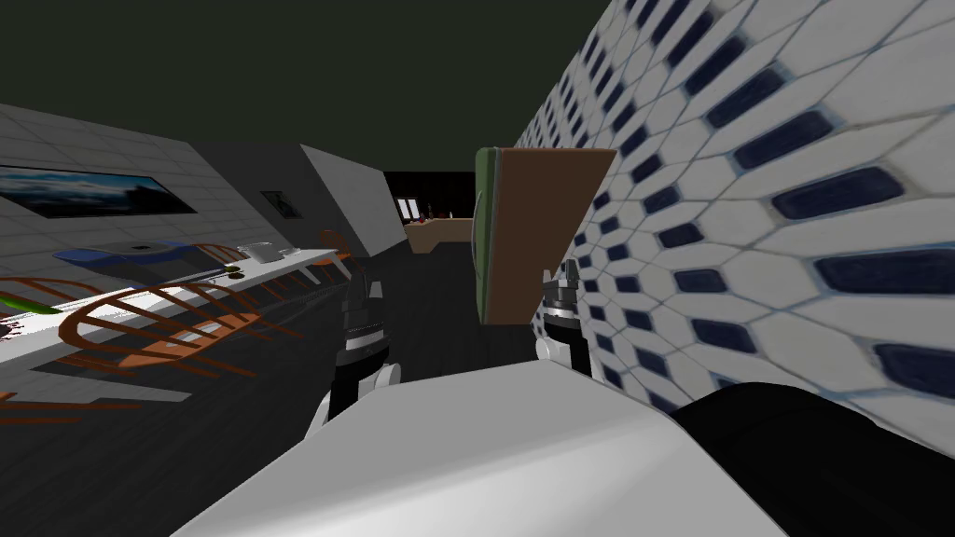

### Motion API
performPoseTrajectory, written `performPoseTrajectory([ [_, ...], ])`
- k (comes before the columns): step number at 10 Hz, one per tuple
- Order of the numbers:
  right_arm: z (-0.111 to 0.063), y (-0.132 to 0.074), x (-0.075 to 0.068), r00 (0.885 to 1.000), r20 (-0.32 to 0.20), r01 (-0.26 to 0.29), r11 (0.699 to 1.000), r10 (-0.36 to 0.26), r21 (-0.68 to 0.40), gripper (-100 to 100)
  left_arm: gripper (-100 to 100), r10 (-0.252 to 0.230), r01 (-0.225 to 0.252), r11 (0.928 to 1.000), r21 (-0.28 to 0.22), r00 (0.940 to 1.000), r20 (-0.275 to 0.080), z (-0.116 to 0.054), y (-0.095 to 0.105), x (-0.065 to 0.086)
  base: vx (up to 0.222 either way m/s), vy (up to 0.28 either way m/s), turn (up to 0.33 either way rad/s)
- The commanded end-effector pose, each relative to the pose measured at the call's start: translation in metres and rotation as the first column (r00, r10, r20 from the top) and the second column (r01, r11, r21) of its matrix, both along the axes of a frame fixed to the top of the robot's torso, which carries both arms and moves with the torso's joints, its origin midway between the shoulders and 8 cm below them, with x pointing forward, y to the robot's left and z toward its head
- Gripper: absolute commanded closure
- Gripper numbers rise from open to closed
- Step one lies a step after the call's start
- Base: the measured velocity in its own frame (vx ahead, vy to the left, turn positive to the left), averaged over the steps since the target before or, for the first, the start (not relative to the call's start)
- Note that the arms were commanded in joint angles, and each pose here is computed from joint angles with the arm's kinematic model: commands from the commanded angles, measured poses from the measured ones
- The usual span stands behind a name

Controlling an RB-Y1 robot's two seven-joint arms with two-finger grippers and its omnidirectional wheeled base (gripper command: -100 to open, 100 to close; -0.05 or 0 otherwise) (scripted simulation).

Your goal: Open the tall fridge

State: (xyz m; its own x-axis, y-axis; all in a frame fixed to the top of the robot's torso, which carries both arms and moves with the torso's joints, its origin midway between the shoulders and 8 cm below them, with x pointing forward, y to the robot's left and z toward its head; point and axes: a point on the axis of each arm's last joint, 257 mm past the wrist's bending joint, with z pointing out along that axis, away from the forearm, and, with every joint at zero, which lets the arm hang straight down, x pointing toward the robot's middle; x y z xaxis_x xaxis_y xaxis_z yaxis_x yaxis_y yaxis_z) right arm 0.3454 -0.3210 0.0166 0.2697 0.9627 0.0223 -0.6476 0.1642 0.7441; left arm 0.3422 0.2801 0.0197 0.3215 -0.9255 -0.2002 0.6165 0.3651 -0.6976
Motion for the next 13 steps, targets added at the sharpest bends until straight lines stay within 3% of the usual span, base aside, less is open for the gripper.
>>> performPoseTrajectory([
  [1, 0.000, 0.000, 0.000, 1.000, 0.000, 0.000, 1.000, 0.000, 0.000, 0, 0, 0.000, 0.000, 1.0000, 0.000, 1.0000, 0.000, 0.000, 0.000, 0.000, 0.000, 0.000, 0.000],
  [9, 0.000, 0.000, 0.000, 1.000, 0.000, 0.000, 1.000, 0.000, 0.000, 0, 0, 0.000, 0.000, 1.0000, 0.000, 1.0000, 0.000, 0.000, 0.000, 0.000, 0.000, 0.000, 0.000],
  [10, -0.009, 0.004, 0.007, 0.999, -0.044, -0.017, 0.999, 0.014, -0.048, -100, 0, 0.000, 0.000, 1.0000, 0.000, 1.0000, 0.000, 0.000, 0.000, 0.000, 0.022, 0.006, 0.075],
  [12, -0.033, 0.009, 0.022, 0.990, -0.139, -0.038, 0.992, 0.021, -0.119, -100, 0, 0.000, 0.000, 1.0000, 0.000, 1.0000, 0.000, 0.000, 0.000, 0.000, 0.044, 0.003, 0.150],
  [13, -0.051, 0.010, 0.030, 0.979, -0.203, -0.048, 0.986, 0.015, -0.157, -100, 0, 0.000, 0.000, 1.0000, 0.000, 1.0000, 0.000, 0.000, 0.000, 0.000, 0.062, 0.007, 0.182],
])
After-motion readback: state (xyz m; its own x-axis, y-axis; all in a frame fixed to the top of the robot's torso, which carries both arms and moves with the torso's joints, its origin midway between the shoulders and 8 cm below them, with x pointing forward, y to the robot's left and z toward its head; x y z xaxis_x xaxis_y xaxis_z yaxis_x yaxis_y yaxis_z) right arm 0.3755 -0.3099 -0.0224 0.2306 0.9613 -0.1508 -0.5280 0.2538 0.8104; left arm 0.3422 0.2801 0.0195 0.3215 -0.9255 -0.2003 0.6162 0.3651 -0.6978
